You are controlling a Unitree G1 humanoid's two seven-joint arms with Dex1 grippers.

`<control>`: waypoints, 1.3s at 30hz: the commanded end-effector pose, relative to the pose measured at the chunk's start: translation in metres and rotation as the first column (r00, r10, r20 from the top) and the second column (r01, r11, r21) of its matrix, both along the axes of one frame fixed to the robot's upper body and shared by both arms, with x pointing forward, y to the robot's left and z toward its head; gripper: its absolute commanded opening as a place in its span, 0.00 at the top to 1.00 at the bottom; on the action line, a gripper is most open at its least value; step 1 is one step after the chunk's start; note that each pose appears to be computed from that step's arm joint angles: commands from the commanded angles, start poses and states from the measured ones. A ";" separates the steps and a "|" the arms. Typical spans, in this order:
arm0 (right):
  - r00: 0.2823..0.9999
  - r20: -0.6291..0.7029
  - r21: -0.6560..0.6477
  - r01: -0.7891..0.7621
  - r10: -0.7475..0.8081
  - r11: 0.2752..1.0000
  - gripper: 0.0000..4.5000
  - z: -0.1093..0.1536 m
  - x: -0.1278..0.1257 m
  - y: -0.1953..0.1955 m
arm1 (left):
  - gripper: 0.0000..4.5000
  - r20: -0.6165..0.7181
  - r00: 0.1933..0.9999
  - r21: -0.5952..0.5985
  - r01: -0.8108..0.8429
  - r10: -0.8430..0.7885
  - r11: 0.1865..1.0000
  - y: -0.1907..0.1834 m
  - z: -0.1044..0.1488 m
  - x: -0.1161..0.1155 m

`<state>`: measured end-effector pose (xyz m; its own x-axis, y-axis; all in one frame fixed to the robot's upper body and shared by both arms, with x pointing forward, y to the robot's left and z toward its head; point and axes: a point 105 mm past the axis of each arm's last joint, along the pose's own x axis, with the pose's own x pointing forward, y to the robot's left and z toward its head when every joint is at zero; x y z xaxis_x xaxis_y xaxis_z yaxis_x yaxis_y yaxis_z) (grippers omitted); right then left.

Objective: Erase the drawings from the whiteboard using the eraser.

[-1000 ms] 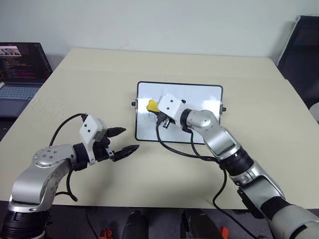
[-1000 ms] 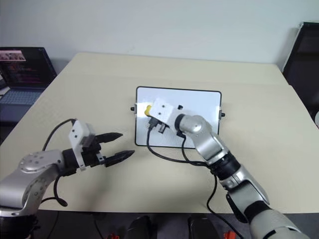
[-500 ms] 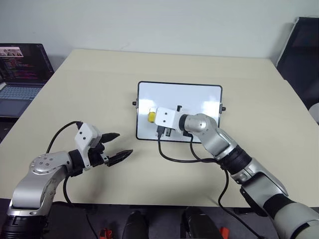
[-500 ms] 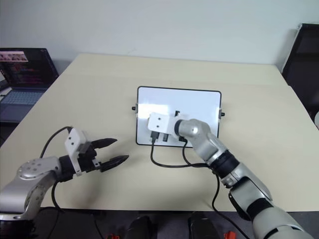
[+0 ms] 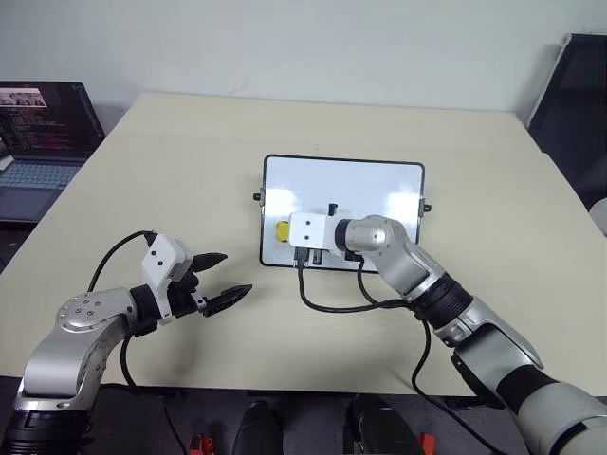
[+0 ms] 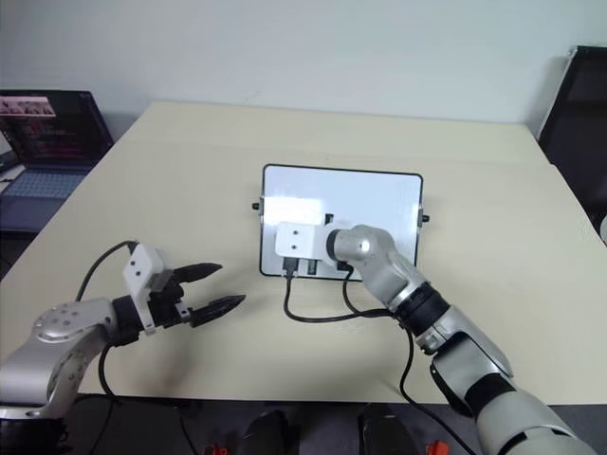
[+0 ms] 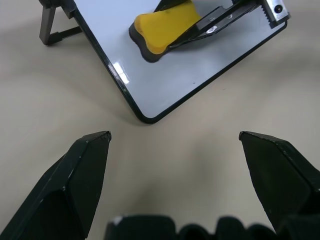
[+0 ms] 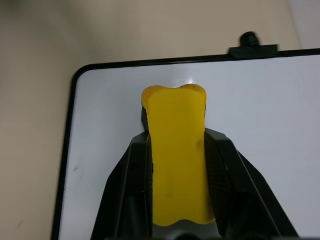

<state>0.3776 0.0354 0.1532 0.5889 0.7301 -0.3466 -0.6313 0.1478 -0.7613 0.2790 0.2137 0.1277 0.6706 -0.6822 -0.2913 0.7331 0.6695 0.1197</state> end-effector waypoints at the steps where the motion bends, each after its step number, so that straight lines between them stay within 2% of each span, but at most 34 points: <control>1: 0.982 0.120 0.060 0.138 -0.144 0.989 0.76 0.029 0.028 -0.020 | 0.00 0.045 0.999 0.009 0.023 -0.023 1.000 -0.005 0.013 0.000; 5: 0.988 0.068 0.012 0.136 -0.137 0.991 0.76 0.016 0.029 -0.029 | 0.00 0.047 0.998 0.007 0.030 -0.030 1.000 -0.010 0.016 0.000; 8: 0.998 -0.052 -0.096 0.025 -0.030 0.995 0.76 -0.013 0.006 -0.028 | 0.00 0.050 0.998 0.007 0.033 -0.034 0.999 -0.015 0.022 0.000; 10: 0.994 -0.104 -0.130 -0.028 0.015 0.991 0.76 -0.024 -0.007 -0.027 | 0.00 0.050 0.998 0.006 0.034 -0.035 0.999 -0.017 0.024 0.001; 15: 0.998 -0.066 -0.103 0.018 -0.024 0.995 0.76 -0.017 -0.003 -0.039 | 0.00 0.050 0.998 0.004 0.036 -0.037 0.999 -0.019 0.028 0.002; 23: 0.998 -0.059 -0.160 0.016 -0.026 0.987 0.76 -0.029 -0.011 -0.072 | 0.00 0.060 0.997 -0.002 0.042 -0.041 0.999 -0.024 0.035 0.001; 26: 0.998 0.007 -0.071 0.067 -0.067 0.995 0.76 -0.008 -0.007 -0.077 | 0.00 0.073 0.996 -0.007 0.051 -0.051 0.999 -0.028 0.040 0.002; 31: 0.993 -0.068 0.195 0.107 -0.095 0.975 0.76 0.027 -0.021 -0.081 | 0.00 0.097 0.991 -0.015 0.091 -0.089 0.996 -0.036 0.049 0.003; 33: 0.986 -0.127 0.315 0.141 -0.105 0.939 0.76 0.040 -0.032 -0.086 | 0.00 0.110 0.987 -0.020 0.118 -0.115 0.993 -0.042 0.055 0.004; 39: 0.949 -0.241 0.454 0.295 -0.203 0.841 0.76 0.048 -0.067 -0.131 | 0.00 0.132 0.965 0.004 0.227 -0.225 0.974 -0.063 0.067 0.006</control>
<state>0.3183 -0.0833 0.1840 0.7016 0.6931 -0.1655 -0.6821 0.5862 -0.4372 0.2886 0.1583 0.1828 0.5611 -0.7973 -0.2223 0.8273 0.5313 0.1825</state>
